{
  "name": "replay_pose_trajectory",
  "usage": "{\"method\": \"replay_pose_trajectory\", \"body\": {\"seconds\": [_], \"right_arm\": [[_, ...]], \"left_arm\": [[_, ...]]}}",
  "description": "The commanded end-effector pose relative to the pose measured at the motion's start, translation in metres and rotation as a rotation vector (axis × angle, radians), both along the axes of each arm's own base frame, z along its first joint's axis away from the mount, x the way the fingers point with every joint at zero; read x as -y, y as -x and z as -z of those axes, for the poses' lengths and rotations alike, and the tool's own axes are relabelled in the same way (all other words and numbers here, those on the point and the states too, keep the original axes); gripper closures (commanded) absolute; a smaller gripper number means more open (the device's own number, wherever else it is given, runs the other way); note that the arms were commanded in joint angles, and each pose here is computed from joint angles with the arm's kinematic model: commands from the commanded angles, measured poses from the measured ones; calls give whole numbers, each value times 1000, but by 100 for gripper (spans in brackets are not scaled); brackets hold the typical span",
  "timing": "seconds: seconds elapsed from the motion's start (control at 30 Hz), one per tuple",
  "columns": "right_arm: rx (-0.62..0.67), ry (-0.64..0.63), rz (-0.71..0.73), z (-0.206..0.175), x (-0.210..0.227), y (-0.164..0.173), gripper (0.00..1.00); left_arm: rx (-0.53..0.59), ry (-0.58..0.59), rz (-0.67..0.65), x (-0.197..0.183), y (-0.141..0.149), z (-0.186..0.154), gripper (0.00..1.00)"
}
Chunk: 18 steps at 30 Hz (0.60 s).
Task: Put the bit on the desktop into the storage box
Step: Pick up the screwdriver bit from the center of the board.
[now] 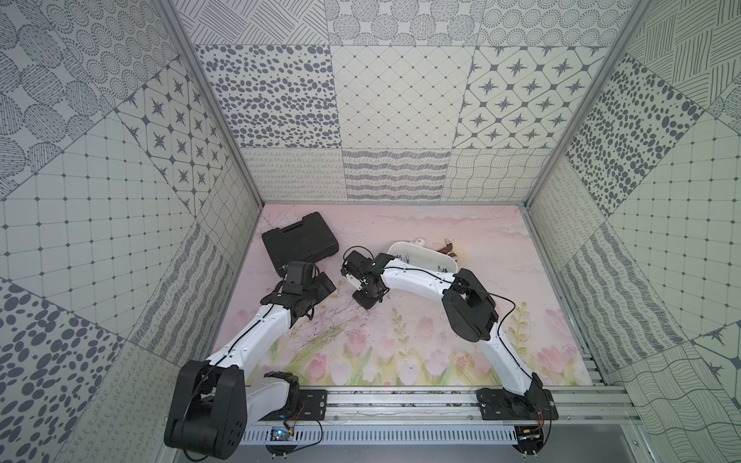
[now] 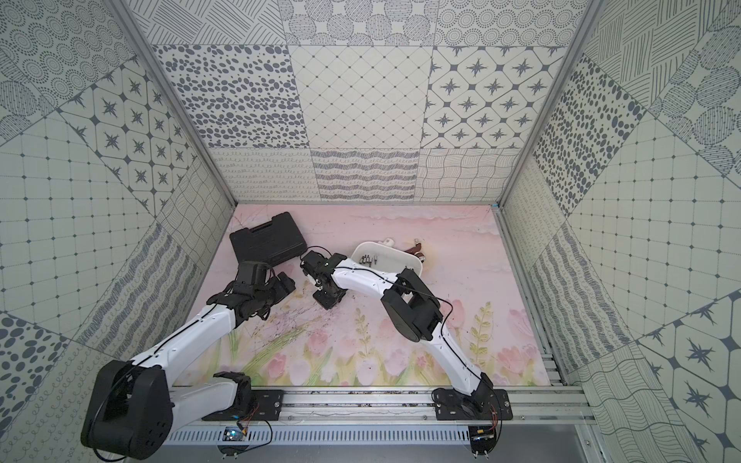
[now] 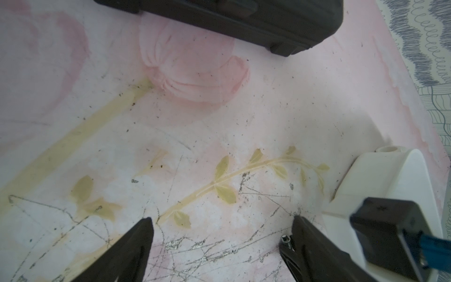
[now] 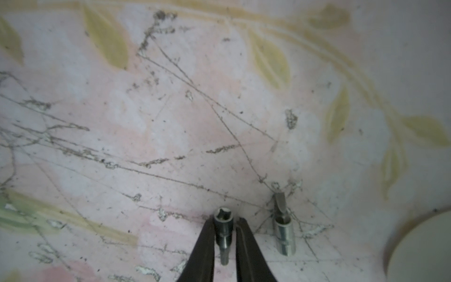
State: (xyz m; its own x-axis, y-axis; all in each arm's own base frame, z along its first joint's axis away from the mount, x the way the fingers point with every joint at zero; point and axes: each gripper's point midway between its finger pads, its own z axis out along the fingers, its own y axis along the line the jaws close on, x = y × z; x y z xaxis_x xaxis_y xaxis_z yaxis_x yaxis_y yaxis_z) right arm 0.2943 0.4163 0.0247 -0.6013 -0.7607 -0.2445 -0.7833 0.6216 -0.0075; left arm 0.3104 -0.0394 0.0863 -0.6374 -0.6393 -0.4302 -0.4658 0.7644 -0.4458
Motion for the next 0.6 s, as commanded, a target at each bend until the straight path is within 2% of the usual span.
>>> {"method": "replay_pose_trajectory", "body": {"seconds": [0.0, 0.23, 0.57], "right_arm": [[-32, 33, -7, 21, 2, 6, 83], [-16, 12, -3, 9, 0, 4, 91], [27, -55, 9, -29, -6, -1, 92]], "left_arm": [[13, 8, -7, 0, -3, -3, 6], [15, 12, -6, 0, -4, -3, 6], [18, 11, -1, 1, -3, -6, 6]]}}
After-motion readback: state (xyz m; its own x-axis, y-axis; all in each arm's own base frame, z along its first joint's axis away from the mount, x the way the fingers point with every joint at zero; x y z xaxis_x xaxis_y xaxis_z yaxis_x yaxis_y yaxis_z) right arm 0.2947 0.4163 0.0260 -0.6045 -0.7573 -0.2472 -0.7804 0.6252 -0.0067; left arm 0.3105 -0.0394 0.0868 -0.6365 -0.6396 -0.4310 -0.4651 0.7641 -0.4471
